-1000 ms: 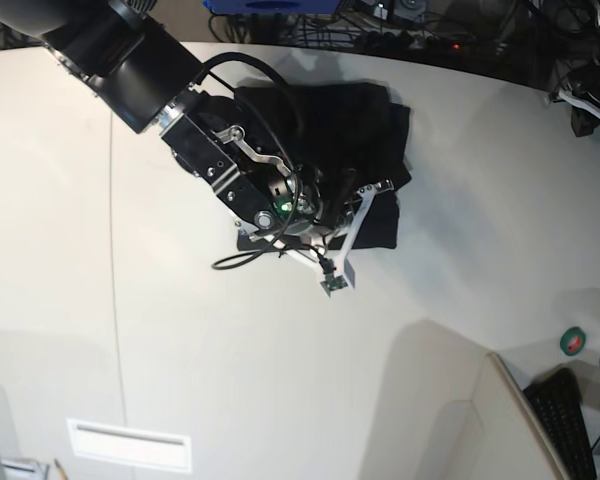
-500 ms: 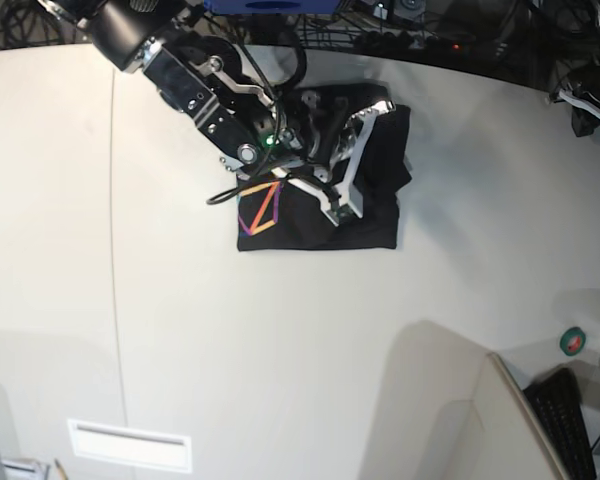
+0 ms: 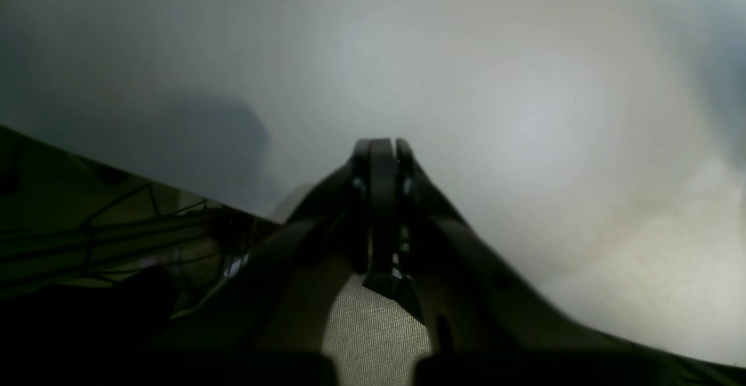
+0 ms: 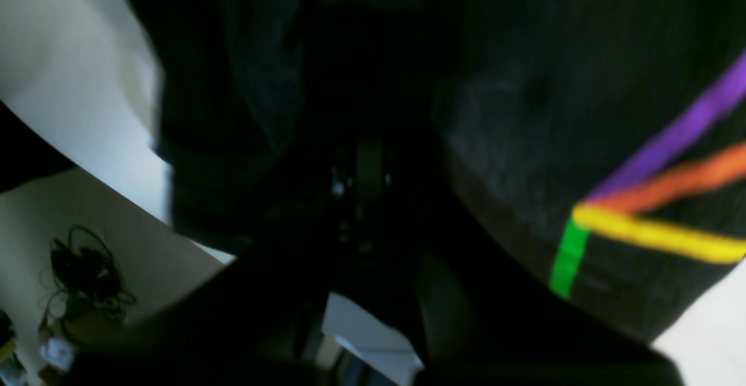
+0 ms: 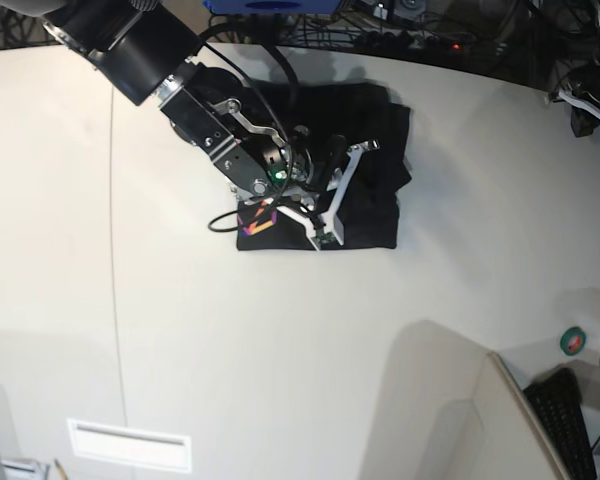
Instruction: Layout the t-shirt on the table in an organized manner, then fold the t-shirt properly
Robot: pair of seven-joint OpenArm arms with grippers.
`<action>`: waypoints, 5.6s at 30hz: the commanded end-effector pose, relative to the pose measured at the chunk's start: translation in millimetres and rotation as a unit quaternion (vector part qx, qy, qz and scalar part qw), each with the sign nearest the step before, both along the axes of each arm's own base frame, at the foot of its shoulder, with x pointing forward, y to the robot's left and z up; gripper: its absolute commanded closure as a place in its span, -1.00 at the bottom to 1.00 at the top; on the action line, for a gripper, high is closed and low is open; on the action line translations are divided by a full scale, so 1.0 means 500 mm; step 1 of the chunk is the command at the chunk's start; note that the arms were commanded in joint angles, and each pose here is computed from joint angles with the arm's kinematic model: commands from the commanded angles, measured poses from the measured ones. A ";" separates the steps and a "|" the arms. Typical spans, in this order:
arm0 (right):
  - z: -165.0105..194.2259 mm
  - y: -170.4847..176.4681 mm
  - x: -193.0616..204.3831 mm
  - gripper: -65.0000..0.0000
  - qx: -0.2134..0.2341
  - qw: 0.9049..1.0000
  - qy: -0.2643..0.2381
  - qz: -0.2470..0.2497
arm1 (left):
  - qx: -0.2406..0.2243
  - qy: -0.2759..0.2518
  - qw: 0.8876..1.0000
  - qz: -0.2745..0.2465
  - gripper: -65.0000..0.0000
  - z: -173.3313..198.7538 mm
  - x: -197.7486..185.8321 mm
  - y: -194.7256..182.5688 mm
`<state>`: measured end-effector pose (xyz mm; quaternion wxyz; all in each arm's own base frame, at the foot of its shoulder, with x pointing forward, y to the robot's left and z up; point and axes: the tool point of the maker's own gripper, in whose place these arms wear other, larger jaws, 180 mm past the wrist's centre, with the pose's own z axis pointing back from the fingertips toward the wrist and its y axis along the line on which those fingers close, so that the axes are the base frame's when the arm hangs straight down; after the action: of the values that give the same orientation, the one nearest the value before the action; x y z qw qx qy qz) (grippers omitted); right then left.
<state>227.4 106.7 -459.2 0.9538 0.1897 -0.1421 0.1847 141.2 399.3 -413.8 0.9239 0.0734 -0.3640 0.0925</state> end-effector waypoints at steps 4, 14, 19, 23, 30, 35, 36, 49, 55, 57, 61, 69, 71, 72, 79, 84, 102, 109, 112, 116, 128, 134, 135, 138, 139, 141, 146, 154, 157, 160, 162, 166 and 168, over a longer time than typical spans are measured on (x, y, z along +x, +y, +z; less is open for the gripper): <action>0.032 0.042 0.034 1.00 0.022 1.000 -0.018 0.002 | 0.014 -0.015 1.000 -0.006 1.00 0.025 0.010 0.016; 0.066 0.054 0.181 1.00 0.033 0.991 -0.121 -0.034 | 0.015 -0.014 1.000 -0.006 1.00 0.024 0.009 0.016; 0.142 0.080 0.243 1.00 0.078 0.975 -0.203 -0.050 | 0.015 -0.014 1.000 -0.006 1.00 0.024 0.009 0.016; 0.166 0.065 0.216 1.00 0.075 0.980 -0.182 -0.032 | 0.015 -0.014 1.000 -0.006 1.00 0.024 0.009 0.016; 0.089 0.049 0.120 1.00 0.042 0.995 -0.094 -0.014 | 0.012 -0.017 1.000 -0.005 1.00 0.024 0.012 0.013; 0.026 0.045 0.133 1.00 0.014 0.993 -0.116 -0.022 | 0.010 -0.018 1.000 -0.004 1.00 0.023 0.012 0.011; 0.019 0.050 0.134 1.00 0.014 0.992 -0.123 -0.011 | 0.010 -0.018 1.000 -0.004 1.00 0.022 0.011 0.011; 0.050 0.209 -0.008 1.00 0.039 0.957 -0.202 0.203 | 0.010 -0.017 1.000 -0.005 1.00 0.022 0.012 0.010; 0.089 0.207 -0.025 1.00 0.035 0.951 -0.208 0.226 | -0.008 -0.014 1.000 -0.018 1.00 0.001 0.017 -0.032; 0.116 0.173 0.000 1.00 0.028 0.959 -0.214 0.186 | -0.017 -0.014 0.999 -0.040 1.00 -0.006 0.031 -0.068; 0.167 0.084 0.038 1.00 0.030 0.968 -0.222 0.111 | -0.033 -0.021 0.996 -0.081 1.00 -0.004 0.035 -0.160; 0.128 -0.142 0.100 1.00 -0.021 0.980 -0.198 -0.007 | -0.089 -0.060 0.980 -0.165 1.00 0.063 0.040 -0.348; 0.112 -0.178 0.095 1.00 -0.032 0.981 -0.189 -0.015 | -0.141 -0.049 0.976 -0.160 1.00 0.060 0.032 -0.373; 0.107 -0.192 0.095 1.00 -0.036 0.981 -0.187 -0.019 | -0.164 -0.041 0.973 -0.160 0.87 0.056 0.028 -0.378; 0.086 -0.223 0.077 1.00 -0.031 0.985 -0.170 -0.015 | -0.245 -0.070 0.960 -0.120 -0.97 0.031 0.064 -0.381; 0.084 -0.247 0.084 1.00 -0.034 0.985 -0.167 -0.034 | -0.282 -0.060 0.949 -0.127 -0.87 -0.009 0.101 -0.420; 0.089 -0.390 0.128 1.00 -0.066 0.974 -0.173 -0.132 | -0.168 0.132 0.958 -0.190 1.00 -0.131 0.154 -0.399; 0.092 -0.414 0.134 1.00 -0.071 0.971 -0.172 -0.150 | -0.008 0.180 0.889 -0.420 1.00 -0.111 0.282 -0.504; 0.085 -0.435 0.125 1.00 -0.075 0.969 -0.167 -0.166 | 0.077 0.179 0.844 -0.499 1.00 -0.101 0.346 -0.555; 0.071 -0.470 0.104 1.00 -0.083 0.966 -0.153 -0.190 | 0.154 0.133 0.781 -0.591 1.00 -0.086 0.409 -0.663; 0.045 -0.600 0.044 1.00 -0.119 0.946 -0.122 -0.276 | 0.198 0.044 0.632 -0.748 1.00 -0.092 0.381 -0.996; 0.042 -0.614 0.035 1.00 -0.123 0.943 -0.118 -0.284 | 0.195 0.031 0.631 -0.750 1.00 -0.068 0.398 -1.036; 0.042 -0.614 0.035 1.00 -0.123 0.943 -0.118 -0.284 | 0.196 0.029 0.632 -0.749 1.00 -0.063 0.403 -1.037; 0.043 -0.612 0.036 1.00 -0.123 0.944 -0.118 -0.283 | 0.201 0.023 0.632 -0.748 0.87 -0.052 0.415 -1.039; 0.044 -0.612 0.039 1.00 -0.122 0.944 -0.120 -0.283 | 0.202 0.020 0.632 -0.748 0.59 -0.047 0.418 -1.041; 0.045 -0.611 0.042 1.00 -0.122 0.944 -0.121 -0.283 | 0.202 0.012 0.631 -0.749 0.09 -0.038 0.419 -1.047; 0.056 -0.606 0.062 1.00 -0.114 0.942 -0.131 -0.286 | 0.204 -0.001 0.659 -0.724 -0.70 0.010 0.453 -1.043; 0.102 -0.527 0.132 1.00 -0.054 0.959 -0.178 -0.214 | 0.147 -0.049 0.839 -0.522 0.13 0.132 0.540 -0.789; 0.115 -0.490 0.159 0.42 -0.031 0.965 -0.193 -0.175 | 0.121 -0.018 0.904 -0.410 1.00 0.085 0.486 -0.600; 0.107 -0.471 0.185 0.03 -0.018 0.966 -0.188 -0.179 | 0.103 0.038 0.947 -0.303 1.00 0.014 0.381 -0.420; 0.088 -0.468 0.196 0.06 -0.018 0.968 -0.174 -0.182 | 0.071 0.045 0.970 -0.230 1.00 -0.011 0.306 -0.321; 0.061 -0.483 0.228 0.05 -0.022 0.967 -0.162 -0.196 | -0.013 -0.007 0.996 -0.090 1.00 0.003 0.171 -0.161; 0.061 -0.488 0.234 0.04 -0.021 0.965 -0.170 -0.200 | -0.040 -0.026 0.997 -0.052 1.00 0.020 0.123 -0.113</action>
<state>332.6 -134.4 -441.3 0.9443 0.1033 -0.3118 0.0209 186.3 346.4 -417.2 0.9312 0.0232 -0.3562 0.0735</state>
